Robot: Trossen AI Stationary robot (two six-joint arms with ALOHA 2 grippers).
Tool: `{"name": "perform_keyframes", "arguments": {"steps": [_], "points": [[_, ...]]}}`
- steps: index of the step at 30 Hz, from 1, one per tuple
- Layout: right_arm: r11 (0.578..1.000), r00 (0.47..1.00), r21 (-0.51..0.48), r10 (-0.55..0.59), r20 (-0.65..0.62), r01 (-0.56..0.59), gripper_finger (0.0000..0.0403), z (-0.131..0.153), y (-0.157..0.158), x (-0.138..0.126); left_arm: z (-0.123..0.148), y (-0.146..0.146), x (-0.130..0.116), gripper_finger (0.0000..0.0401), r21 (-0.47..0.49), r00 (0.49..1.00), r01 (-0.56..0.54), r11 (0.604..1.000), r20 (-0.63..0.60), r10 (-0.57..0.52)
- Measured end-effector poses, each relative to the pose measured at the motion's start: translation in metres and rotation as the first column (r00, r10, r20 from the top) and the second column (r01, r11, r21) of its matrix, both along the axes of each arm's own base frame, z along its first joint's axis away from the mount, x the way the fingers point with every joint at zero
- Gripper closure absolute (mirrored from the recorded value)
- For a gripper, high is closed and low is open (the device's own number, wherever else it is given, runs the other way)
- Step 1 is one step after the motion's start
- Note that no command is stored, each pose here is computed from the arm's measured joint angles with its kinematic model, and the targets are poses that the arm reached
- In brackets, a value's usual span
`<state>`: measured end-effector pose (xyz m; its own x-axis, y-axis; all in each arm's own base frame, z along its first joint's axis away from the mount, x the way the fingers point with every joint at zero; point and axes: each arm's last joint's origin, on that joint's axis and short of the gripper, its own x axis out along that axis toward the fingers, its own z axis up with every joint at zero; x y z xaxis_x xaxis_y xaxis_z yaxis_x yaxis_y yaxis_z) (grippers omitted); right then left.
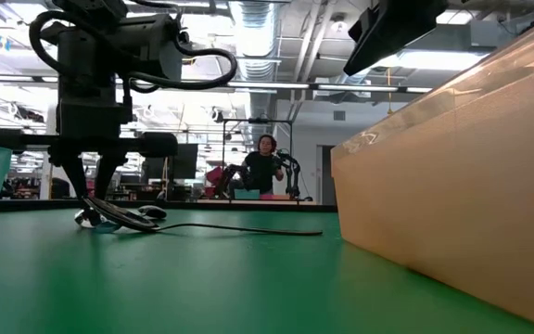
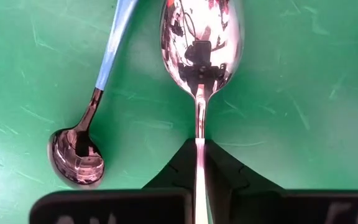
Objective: Sort silverware by color (type)
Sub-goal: Put the orange spoon into the green bin
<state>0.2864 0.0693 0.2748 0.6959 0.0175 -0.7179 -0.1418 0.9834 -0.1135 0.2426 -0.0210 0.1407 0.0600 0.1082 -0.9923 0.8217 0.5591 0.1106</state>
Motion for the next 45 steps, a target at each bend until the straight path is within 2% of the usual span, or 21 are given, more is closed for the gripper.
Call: {"name": "perform_keyframes", "arguments": {"steps": [7,17,31,45], "points": [[1.0,1.0,-0.003,-0.009,-0.01,0.009,0.0332,-0.002,-0.002,0.002,0.004,0.0,0.003,0.04,0.008,1.0,-0.014,1.0,0.006,0.014],[1.0,1.0,-0.004,-0.014,-0.016,0.014,0.0332,-0.003,-0.004,0.002,0.024,0.001,0.019,0.0401,0.065,0.997,-0.027,0.998,0.077,0.022],[0.999,0.999,0.012,-0.034,-0.029,0.035,0.0332,-0.004,-0.004,0.001,0.037,0.002,0.022,0.0401,0.127,0.998,-0.013,0.992,0.059,0.006],[0.999,0.998,0.023,-0.046,-0.031,0.047,0.0332,-0.004,-0.004,0.001,0.061,0.0,0.031,0.0401,0.129,0.997,-0.009,0.992,0.075,0.0]]}}
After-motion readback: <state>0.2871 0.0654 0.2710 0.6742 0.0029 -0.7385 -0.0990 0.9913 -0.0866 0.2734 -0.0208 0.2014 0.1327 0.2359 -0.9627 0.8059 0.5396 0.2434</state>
